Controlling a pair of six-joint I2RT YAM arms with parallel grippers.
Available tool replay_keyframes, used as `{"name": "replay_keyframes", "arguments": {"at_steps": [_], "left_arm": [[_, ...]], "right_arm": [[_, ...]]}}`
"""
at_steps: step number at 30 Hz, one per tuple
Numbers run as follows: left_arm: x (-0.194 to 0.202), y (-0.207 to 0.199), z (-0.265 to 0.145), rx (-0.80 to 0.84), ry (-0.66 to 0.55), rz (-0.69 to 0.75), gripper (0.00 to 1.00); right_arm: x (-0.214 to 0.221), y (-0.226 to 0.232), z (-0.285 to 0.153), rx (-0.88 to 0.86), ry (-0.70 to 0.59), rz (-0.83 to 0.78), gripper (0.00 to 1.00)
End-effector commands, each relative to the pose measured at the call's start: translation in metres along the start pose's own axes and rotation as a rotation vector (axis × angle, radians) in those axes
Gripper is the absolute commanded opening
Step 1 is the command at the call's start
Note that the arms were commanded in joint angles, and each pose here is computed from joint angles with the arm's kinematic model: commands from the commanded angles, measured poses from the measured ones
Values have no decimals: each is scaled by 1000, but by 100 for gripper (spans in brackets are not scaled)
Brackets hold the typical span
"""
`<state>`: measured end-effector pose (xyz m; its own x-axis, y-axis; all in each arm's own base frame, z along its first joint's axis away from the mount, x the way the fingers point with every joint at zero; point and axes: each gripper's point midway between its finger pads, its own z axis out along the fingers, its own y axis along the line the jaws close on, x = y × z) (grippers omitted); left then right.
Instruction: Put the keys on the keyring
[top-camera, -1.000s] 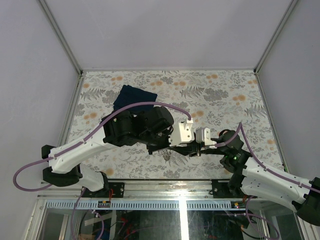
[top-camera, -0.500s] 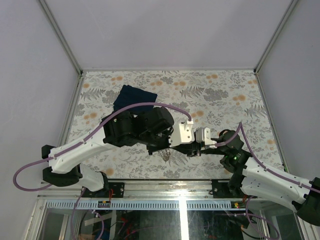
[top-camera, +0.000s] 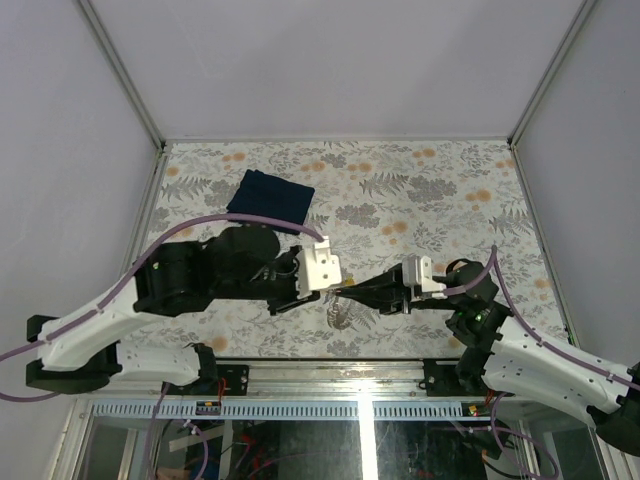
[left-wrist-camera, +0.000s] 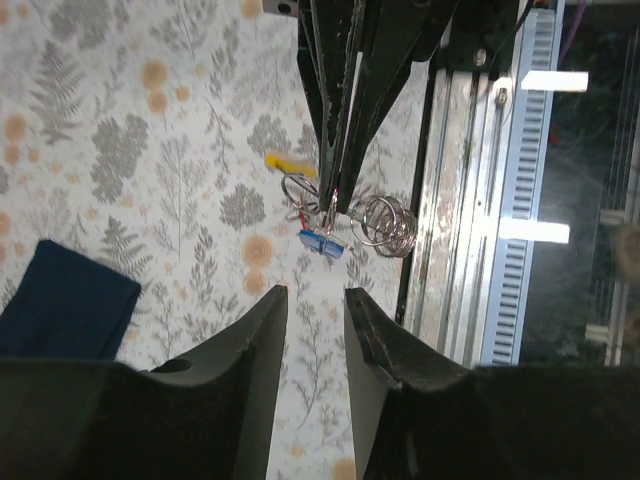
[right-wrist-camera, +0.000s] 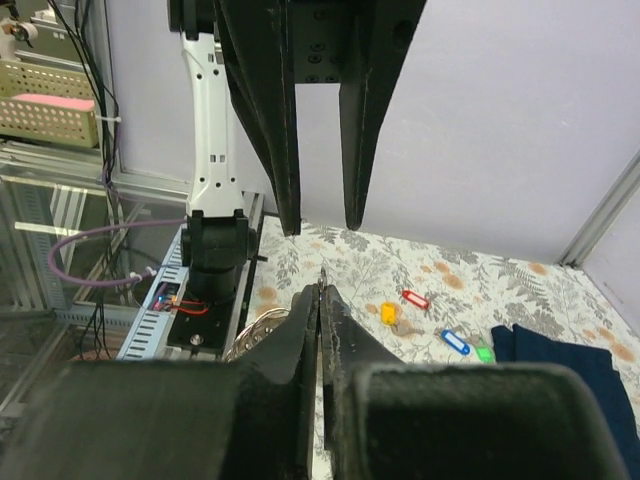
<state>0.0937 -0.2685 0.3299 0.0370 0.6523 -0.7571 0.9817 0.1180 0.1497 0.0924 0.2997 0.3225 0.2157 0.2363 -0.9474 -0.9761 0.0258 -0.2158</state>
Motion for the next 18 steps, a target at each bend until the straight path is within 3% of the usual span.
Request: {"name": "replay_keyframes", "arguments": {"at_steps": [1, 9, 18], "left_arm": [[-47, 0, -15, -30, -308, 2, 31], [-66, -6, -39, -42, -589, 15, 34], [-69, -17, -28, 26, -592, 49, 30]], "right_arm": [[-58, 0, 3, -15, -145, -70, 0], [-77, 3, 3, -27, -198, -58, 0], [-90, 5, 2, -33, -239, -51, 0]]}}
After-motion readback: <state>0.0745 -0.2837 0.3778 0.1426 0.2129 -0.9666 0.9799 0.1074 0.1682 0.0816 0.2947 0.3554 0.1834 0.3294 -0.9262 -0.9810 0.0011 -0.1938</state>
